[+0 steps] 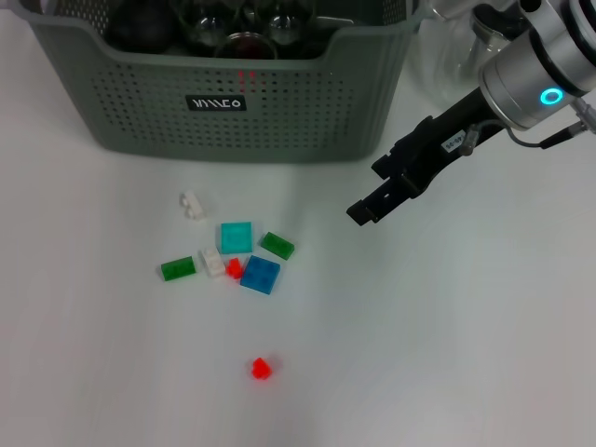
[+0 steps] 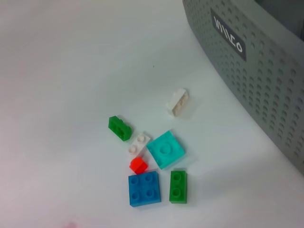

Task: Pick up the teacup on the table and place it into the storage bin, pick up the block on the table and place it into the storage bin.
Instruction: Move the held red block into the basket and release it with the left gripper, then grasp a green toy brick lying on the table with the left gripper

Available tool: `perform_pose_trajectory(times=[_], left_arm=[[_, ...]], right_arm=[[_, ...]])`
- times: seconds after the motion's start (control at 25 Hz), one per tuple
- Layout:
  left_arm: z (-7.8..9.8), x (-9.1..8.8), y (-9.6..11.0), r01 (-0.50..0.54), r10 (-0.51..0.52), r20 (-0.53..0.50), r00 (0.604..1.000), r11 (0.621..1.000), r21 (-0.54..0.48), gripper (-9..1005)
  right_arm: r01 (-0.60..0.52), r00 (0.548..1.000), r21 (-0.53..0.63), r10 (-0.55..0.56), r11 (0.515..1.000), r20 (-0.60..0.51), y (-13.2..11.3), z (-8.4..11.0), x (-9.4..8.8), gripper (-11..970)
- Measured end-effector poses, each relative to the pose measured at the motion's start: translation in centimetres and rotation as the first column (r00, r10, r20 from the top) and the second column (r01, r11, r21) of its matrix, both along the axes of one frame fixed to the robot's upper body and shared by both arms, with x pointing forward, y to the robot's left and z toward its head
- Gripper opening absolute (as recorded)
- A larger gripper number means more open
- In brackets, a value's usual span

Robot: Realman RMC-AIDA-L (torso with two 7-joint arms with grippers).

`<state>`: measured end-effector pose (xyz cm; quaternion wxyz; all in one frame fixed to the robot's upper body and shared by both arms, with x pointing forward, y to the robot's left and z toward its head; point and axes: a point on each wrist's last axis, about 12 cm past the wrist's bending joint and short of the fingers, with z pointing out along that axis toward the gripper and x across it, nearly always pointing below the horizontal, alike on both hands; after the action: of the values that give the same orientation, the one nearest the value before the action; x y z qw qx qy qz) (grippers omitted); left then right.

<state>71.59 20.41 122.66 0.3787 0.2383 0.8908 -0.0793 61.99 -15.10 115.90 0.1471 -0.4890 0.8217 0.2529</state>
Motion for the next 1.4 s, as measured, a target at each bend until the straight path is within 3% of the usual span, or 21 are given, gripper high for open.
perform_pose_trajectory(times=[0.28, 0.6, 0.8, 0.96, 1.08, 1.2, 1.32, 1.4], left_arm=[[-1.5, -0.1, -2.1, 0.008, -0.008, 0.001, 1.0, 0.997, 0.075, 647], [-1.3, -0.1, -1.8, -0.004, 0.002, 0.016, 1.0, 0.997, 0.072, 748], [0.1, -0.8, -0.7, -0.02, 0.018, 0.063, 0.998, 1.0, 0.022, 850], [3.0, -2.8, 0.6, 0.015, 0.003, 0.136, 0.991, 0.992, -0.126, 869], [5.7, -5.3, 2.0, 0.116, -0.058, 0.197, 0.979, 0.948, -0.296, 867], [7.7, -8.4, 3.4, 0.295, -0.177, 0.297, 0.938, 0.857, -0.423, 864], [8.6, -11.4, 4.1, 0.496, -0.335, 0.397, 0.855, 0.751, -0.435, 861], [8.4, -13.5, 4.2, 0.619, -0.461, 0.427, 0.778, 0.676, -0.399, 859]], right_arm=[[-0.012, 1.0, -0.006, 0.012, 1.0, 0.013, -0.1, 0.2, 0.2, 947], [-0.016, 1.0, -0.01, 0.016, 1.0, 0.014, -0.2, 0.3, 0.2, 947], [-0.021, 1.0, -0.012, 0.021, 1.0, 0.012, -0.2, 0.1, 0.1, 948], [-0.021, 1.0, -0.012, 0.021, 1.0, 0.01, -0.2, 0.0, 0.1, 948], [-0.02, 1.0, -0.012, 0.021, 1.0, 0.007, -0.4, -0.1, 0.0, 948], [-0.02, 1.0, -0.013, 0.02, 1.0, 0.009, -0.5, -0.1, 0.1, 948], [-0.019, 1.0, -0.014, 0.019, 1.0, 0.008, -0.5, -0.1, 0.0, 948], [-0.019, 1.0, -0.014, 0.019, 1.0, 0.008, -0.6, -0.1, 0.1, 948]])
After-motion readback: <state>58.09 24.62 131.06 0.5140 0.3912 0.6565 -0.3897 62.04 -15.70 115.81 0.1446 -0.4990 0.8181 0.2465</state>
